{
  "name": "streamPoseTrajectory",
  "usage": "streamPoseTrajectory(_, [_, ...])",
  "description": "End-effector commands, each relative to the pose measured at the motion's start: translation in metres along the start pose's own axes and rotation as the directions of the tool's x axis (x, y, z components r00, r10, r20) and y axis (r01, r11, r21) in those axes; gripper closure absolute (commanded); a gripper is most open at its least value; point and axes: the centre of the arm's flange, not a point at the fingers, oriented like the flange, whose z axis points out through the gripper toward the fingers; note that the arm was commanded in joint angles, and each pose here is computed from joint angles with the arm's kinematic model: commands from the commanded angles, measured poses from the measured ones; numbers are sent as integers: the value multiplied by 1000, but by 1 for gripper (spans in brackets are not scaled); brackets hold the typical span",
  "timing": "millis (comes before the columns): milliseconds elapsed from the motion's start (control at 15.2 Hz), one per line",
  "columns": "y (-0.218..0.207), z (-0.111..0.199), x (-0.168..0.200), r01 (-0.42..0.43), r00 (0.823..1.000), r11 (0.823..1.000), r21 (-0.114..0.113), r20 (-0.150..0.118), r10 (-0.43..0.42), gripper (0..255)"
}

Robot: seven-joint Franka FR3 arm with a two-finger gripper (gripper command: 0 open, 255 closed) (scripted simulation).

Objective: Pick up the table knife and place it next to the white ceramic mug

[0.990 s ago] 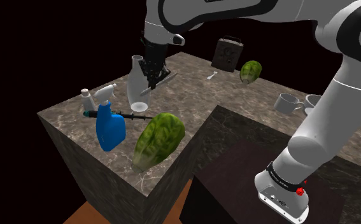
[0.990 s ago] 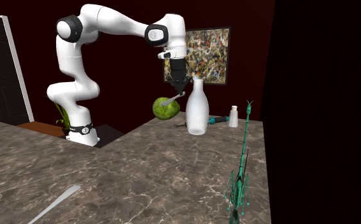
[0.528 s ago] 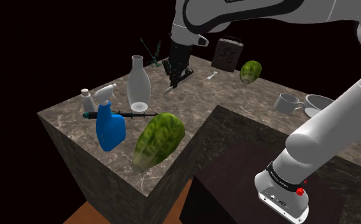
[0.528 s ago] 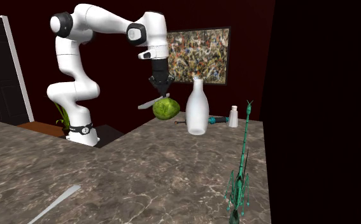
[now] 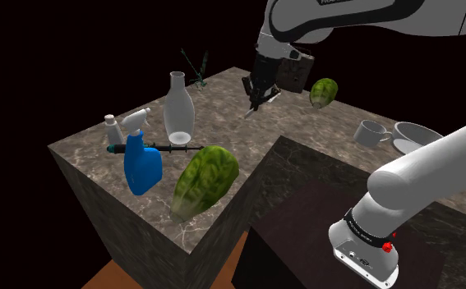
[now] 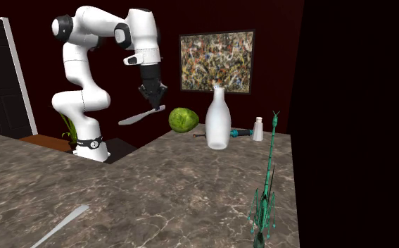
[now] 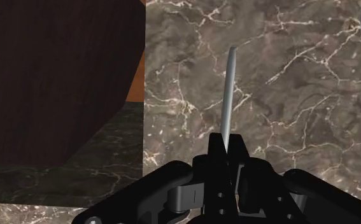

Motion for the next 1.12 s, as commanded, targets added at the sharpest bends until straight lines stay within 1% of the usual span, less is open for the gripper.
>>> streamPoseTrajectory(0, [19,-2,19,1,1000,1000,1,1,-1,255])
streamPoseTrajectory(1056, [153,-23,181,1,1000,1000,1,1,-1,255])
